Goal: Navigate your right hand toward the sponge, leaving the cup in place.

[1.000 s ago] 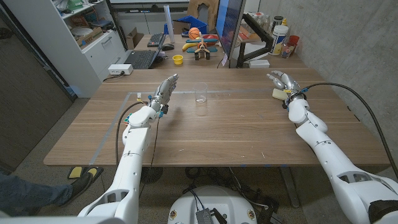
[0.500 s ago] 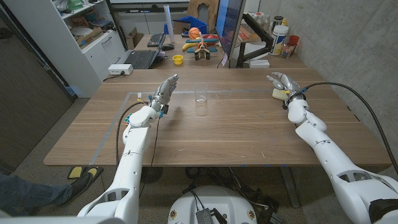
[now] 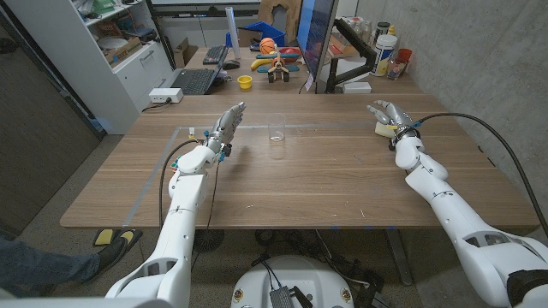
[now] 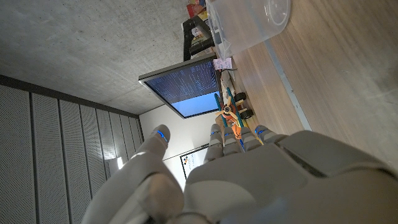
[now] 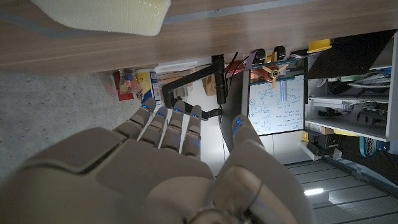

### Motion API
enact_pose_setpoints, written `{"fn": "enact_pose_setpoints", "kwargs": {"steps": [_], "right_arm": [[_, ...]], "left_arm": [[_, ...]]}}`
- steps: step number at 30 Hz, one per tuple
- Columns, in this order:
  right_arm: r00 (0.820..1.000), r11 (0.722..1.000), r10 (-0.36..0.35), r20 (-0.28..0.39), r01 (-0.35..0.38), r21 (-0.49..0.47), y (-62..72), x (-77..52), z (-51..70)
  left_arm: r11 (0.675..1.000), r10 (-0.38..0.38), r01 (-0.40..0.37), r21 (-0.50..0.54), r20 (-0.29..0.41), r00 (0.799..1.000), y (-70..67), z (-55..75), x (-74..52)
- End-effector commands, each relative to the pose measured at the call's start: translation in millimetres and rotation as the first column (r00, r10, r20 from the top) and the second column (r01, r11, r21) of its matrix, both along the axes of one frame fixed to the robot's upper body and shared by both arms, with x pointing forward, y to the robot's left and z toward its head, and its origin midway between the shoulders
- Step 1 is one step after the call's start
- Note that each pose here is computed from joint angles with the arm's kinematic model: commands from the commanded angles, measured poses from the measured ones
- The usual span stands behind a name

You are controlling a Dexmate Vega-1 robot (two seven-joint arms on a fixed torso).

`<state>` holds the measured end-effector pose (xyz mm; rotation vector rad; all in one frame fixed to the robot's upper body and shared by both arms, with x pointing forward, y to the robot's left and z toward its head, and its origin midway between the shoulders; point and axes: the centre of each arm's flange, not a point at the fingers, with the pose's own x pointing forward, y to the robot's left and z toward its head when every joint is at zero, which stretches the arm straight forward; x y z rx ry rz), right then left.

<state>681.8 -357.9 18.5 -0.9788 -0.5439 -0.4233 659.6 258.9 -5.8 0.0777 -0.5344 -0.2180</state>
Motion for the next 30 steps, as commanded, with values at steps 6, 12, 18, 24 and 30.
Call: {"fn": "enact_pose_setpoints", "kwargs": {"steps": [6,12,18,24,30], "right_arm": [[0.999,0.999,-0.038,-0.026,0.037,-0.011,-5.3,7.1,-4.4],[0.998,0.999,-0.052,-0.033,0.052,-0.016,-8.8,7.4,-5.2],[0.997,0.998,-0.063,-0.039,0.062,-0.029,-10.2,6.3,-3.9],[0.996,0.997,-0.071,-0.052,0.069,-0.041,-10.5,6.8,-3.4],[0.995,0.997,-0.075,-0.069,0.073,-0.037,-11.8,10.1,-6.4]], "left_arm": [[1.000,0.001,-0.001,0.019,-0.006,1.000,-3.8,4.4,3.5],[1.000,0.002,-0.001,0.023,-0.005,1.000,-4.9,5.9,3.7],[1.000,0.004,-0.004,0.020,-0.004,1.000,-4.8,6.5,3.5],[1.000,0.004,-0.004,0.019,-0.005,1.000,-4.8,6.0,3.7],[1.000,0.002,-0.002,0.015,-0.008,1.000,-5.7,4.3,5.2]]}}
